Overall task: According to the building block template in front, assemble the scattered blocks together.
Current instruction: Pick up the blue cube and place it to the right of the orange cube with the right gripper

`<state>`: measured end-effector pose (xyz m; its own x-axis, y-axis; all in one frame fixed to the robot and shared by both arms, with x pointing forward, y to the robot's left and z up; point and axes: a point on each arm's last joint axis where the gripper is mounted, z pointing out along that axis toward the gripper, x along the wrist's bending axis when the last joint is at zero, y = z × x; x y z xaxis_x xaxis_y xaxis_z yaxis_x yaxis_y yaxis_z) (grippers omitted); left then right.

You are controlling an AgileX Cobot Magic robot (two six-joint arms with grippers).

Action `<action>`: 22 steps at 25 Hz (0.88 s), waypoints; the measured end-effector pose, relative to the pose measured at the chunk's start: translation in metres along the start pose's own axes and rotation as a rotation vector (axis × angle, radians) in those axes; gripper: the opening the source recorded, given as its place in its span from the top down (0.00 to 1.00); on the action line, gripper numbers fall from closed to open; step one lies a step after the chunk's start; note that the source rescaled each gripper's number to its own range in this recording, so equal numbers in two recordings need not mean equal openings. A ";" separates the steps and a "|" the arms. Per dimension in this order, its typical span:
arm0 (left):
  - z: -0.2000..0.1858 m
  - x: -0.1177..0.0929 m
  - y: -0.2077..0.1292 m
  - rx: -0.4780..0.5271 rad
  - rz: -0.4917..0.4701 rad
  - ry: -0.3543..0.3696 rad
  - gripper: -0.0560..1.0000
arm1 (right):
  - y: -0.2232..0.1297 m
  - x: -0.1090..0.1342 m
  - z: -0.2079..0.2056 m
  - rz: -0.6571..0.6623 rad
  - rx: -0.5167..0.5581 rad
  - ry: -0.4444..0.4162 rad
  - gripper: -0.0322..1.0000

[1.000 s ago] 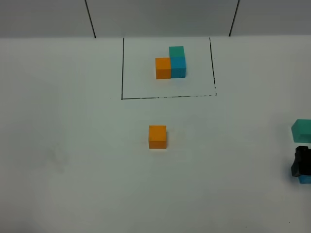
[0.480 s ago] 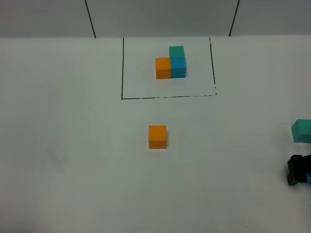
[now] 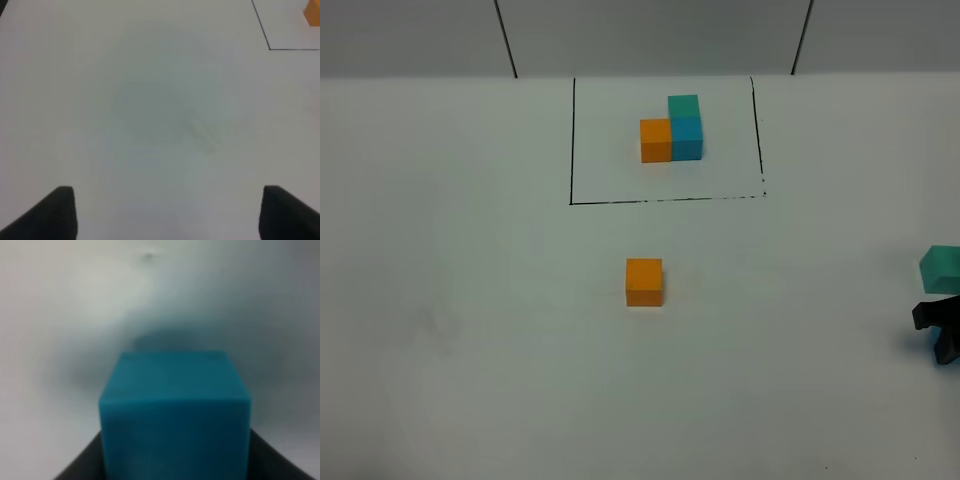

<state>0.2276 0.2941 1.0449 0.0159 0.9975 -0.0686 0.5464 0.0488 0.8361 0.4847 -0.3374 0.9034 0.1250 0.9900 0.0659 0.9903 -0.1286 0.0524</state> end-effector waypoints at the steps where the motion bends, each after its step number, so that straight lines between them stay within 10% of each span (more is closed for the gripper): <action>1: 0.000 0.000 0.000 0.000 0.000 0.000 0.39 | 0.001 0.003 -0.002 -0.028 0.016 0.000 0.96; 11: 0.000 0.000 0.000 0.000 0.000 0.000 0.39 | 0.004 0.076 -0.039 -0.448 0.121 0.015 0.96; 22: 0.000 0.000 0.000 0.000 0.000 0.000 0.39 | 0.021 0.159 -0.064 -1.275 0.078 -0.138 0.96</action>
<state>0.2276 0.2941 1.0449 0.0159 0.9975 -0.0686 0.5464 0.0488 0.8361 0.5217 -0.1869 0.9791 -0.9082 0.4087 -0.0907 0.4144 0.9083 -0.0564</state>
